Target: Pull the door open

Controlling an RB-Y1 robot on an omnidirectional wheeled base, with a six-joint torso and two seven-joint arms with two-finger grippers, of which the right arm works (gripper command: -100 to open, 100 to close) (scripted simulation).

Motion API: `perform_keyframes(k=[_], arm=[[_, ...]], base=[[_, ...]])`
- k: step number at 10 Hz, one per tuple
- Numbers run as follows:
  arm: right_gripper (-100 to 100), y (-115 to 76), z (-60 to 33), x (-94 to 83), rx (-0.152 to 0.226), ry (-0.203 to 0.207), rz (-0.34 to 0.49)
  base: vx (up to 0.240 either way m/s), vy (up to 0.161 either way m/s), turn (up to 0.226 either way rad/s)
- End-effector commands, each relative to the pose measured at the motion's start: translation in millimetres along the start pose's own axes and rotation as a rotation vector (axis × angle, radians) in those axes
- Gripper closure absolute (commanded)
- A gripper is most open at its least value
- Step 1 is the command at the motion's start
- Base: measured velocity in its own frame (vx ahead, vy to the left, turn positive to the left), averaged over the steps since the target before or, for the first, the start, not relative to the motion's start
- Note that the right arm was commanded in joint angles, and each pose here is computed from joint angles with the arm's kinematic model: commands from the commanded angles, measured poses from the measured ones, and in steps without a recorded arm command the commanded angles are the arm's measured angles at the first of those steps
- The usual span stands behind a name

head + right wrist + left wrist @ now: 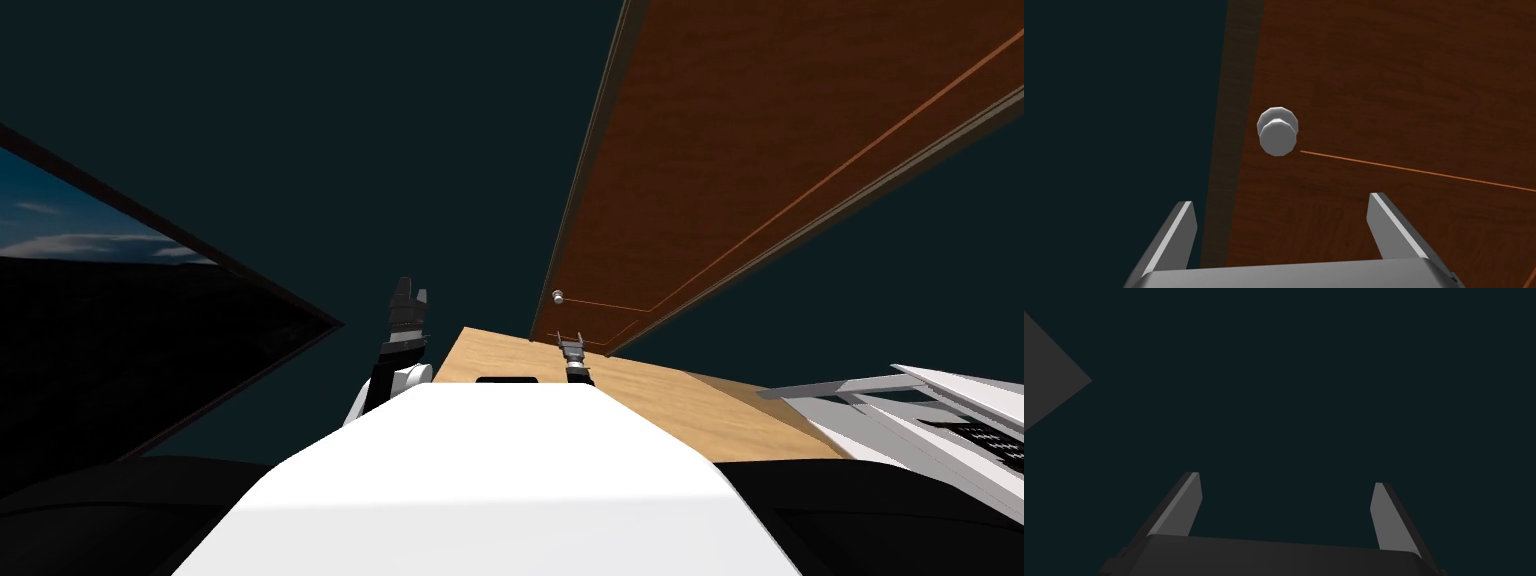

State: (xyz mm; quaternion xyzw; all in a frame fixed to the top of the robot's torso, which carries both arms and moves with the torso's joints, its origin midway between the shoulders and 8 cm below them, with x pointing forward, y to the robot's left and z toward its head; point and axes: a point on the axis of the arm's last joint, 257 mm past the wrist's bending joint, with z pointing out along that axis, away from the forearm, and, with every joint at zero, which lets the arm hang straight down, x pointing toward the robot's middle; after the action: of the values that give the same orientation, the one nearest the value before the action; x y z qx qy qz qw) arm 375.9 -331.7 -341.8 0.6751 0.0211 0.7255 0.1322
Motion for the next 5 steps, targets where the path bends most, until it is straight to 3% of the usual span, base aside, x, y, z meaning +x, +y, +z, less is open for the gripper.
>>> perform_keyframes(k=[1,5], arm=[[-100,3.4,-3.2,-7.9,-0.004,-0.012,0.028],[-100,12.5,-10.1,-24.0,-0.015,-0.039,0.087]], base=[[0.100,0.000,0.013],[0.099,-0.005,0.012]])
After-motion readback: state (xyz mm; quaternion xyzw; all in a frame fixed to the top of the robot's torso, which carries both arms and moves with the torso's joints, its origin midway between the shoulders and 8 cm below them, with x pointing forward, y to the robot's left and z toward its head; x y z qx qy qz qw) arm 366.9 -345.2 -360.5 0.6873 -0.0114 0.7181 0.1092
